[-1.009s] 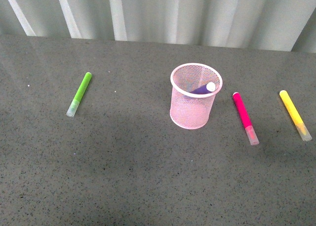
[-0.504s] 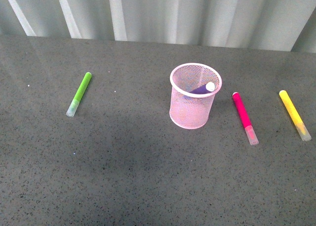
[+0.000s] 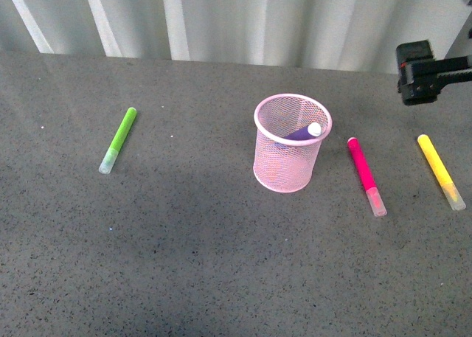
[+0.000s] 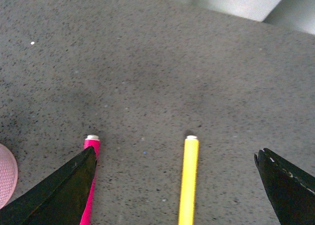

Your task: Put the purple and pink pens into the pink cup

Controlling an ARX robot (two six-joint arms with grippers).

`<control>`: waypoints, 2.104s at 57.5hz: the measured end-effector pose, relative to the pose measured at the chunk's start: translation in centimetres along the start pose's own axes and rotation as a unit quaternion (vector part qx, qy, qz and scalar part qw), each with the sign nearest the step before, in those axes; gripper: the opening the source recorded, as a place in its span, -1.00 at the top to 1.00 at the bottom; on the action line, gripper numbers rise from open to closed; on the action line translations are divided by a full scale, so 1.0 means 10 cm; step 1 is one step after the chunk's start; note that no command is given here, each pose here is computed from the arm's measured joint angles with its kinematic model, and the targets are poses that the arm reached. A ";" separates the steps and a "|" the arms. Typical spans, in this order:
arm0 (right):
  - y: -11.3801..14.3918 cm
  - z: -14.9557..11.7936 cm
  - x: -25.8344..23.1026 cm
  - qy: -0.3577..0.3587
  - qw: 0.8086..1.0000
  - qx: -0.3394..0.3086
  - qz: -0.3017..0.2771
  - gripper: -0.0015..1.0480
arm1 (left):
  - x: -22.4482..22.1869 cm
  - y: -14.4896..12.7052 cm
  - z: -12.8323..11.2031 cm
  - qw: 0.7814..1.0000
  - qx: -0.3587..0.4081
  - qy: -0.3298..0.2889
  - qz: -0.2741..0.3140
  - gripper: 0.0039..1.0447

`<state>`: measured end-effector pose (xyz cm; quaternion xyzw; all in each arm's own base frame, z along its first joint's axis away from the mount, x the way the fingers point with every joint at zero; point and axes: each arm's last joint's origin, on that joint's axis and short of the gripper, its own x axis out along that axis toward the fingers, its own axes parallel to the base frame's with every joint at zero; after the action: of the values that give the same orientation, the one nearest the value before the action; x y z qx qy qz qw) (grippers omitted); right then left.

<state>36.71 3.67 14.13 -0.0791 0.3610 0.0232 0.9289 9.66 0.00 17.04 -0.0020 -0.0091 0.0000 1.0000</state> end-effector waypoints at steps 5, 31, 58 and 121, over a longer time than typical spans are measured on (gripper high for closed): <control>0.13 -0.08 0.10 0.006 1.000 0.004 0.017 -0.86 | 0.00 0.00 0.00 1.000 0.000 0.000 0.000 -0.88; 0.34 -0.39 0.43 0.033 0.996 0.060 0.053 -0.86 | 0.00 0.00 0.00 1.000 0.000 0.000 0.000 -0.88; 0.54 -0.59 0.65 0.054 0.992 0.076 0.079 -0.86 | 0.00 0.00 0.00 1.000 0.000 0.000 0.000 -0.88; 0.08 -0.42 0.60 -0.009 0.988 0.146 0.057 0.82 | 0.00 0.00 0.00 1.000 0.000 0.000 0.000 -0.88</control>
<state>38.25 3.71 6.91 0.0779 0.3556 0.0237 0.9311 9.66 0.00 17.04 -0.0020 -0.0091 0.0000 1.0000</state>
